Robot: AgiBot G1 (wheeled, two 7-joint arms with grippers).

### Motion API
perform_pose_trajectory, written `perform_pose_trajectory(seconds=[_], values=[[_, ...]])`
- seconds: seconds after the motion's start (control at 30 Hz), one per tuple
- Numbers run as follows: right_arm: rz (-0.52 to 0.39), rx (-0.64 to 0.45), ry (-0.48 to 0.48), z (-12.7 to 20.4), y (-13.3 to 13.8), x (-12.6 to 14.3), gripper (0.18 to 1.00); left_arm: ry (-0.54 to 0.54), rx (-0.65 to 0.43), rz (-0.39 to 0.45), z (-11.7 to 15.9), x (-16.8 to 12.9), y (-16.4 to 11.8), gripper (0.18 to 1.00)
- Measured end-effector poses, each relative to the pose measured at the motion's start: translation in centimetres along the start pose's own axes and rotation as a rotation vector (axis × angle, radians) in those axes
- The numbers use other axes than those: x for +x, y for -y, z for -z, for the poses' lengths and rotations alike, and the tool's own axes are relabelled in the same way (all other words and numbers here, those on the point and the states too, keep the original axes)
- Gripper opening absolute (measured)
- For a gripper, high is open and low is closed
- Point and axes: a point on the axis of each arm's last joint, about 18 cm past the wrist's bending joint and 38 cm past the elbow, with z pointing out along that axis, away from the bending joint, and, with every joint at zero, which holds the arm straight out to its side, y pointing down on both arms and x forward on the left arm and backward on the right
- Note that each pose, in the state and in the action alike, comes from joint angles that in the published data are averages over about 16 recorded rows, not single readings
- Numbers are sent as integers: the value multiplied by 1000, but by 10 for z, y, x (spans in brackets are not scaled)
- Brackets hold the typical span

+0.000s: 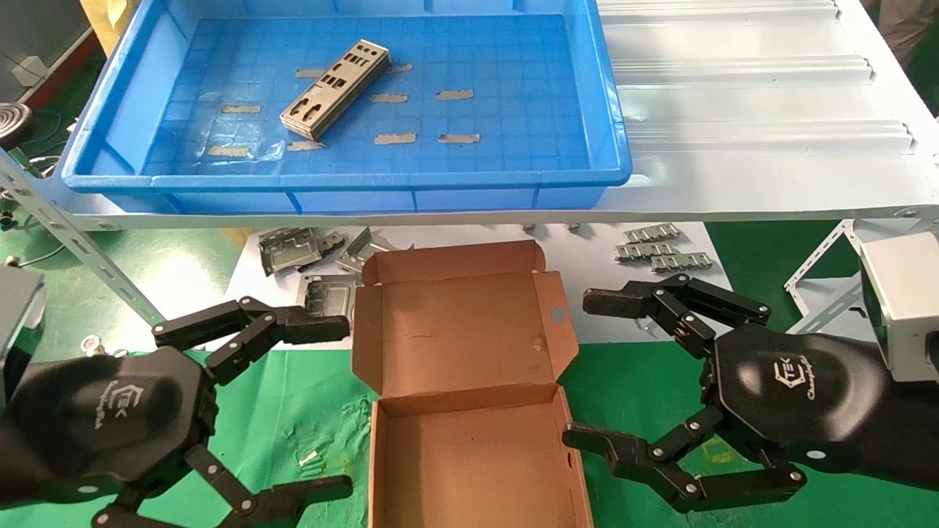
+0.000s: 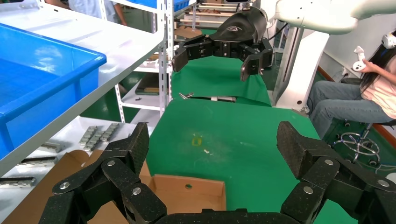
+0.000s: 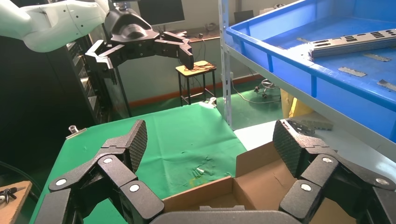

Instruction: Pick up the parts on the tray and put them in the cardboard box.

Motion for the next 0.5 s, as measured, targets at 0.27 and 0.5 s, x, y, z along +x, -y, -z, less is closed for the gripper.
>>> perform_pose_trajectory(seconds=[0.27,0.5], values=[[0,0,0,0,0,0,1000,0,0,0,0,0,0,1001],[0,0,0,0,0,0,1000,0,0,0,0,0,0,1001]])
